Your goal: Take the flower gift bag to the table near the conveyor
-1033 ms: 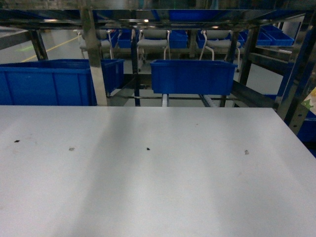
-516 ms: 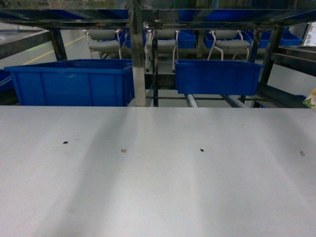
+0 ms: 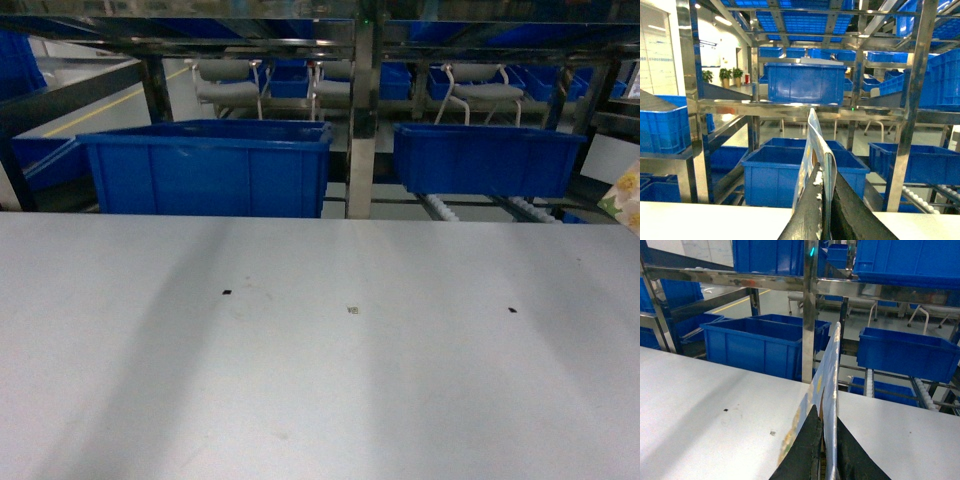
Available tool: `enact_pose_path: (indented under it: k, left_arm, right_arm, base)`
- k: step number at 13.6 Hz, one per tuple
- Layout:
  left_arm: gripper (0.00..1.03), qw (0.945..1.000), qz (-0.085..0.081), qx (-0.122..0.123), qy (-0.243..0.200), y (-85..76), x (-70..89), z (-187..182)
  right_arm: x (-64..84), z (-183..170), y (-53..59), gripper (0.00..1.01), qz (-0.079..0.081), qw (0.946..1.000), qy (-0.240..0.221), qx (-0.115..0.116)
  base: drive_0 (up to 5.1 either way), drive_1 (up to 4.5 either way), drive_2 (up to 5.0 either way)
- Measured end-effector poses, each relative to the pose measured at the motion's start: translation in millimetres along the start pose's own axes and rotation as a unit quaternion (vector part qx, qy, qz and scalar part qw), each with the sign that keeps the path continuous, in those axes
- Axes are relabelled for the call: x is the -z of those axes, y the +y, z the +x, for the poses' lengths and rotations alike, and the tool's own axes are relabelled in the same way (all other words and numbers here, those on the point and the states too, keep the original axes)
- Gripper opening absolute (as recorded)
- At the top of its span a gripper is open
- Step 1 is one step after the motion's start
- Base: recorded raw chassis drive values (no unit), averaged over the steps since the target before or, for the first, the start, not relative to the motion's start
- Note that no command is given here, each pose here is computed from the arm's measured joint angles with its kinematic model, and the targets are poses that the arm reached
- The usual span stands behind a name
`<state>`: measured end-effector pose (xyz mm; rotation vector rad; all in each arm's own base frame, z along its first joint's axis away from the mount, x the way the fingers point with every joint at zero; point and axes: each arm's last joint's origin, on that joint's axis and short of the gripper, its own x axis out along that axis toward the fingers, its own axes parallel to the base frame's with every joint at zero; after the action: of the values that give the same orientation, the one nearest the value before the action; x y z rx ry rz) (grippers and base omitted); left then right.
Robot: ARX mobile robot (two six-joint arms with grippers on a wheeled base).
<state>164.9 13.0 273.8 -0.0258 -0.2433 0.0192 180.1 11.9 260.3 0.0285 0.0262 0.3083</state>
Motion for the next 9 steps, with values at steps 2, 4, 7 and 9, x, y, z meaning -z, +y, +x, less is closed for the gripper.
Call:
enact_pose_path:
  k: [2, 4, 7, 9]
  left_arm:
    - [0.02, 1.0000, 0.000, 0.004, -0.002, -0.7, -0.4, -0.1]
    - [0.02, 1.0000, 0.000, 0.007, -0.007, -1.1, -1.8, -0.8]
    - [0.02, 1.0000, -0.001, 0.005, 0.006, -0.9, 1.7, 0.8]
    - [0.02, 1.0000, 0.000, 0.006, 0.000, -1.1, 0.4, 0.3]
  right_arm:
    - [1.1, 0.2, -0.5, 0.03, 0.001, 1.0000, 0.005, 0.003]
    - [-0.3, -0.6, -0.4, 0.03, 0.000, 1.0000, -0.001, 0.006]
    - [3.0, 1.6, -1.2, 0.03, 0.003, 0.9999, 0.011, 0.007]
    - [1.5, 0.8, -0.9, 0.03, 0.001, 1.0000, 0.004, 0.006]
  base:
    - [-5.1, 2.34, 2.3]
    - [-5.1, 2.34, 2.3]
    - [-3.4, 1.56, 1.6]
    - [0.0, 0.00, 0.0]
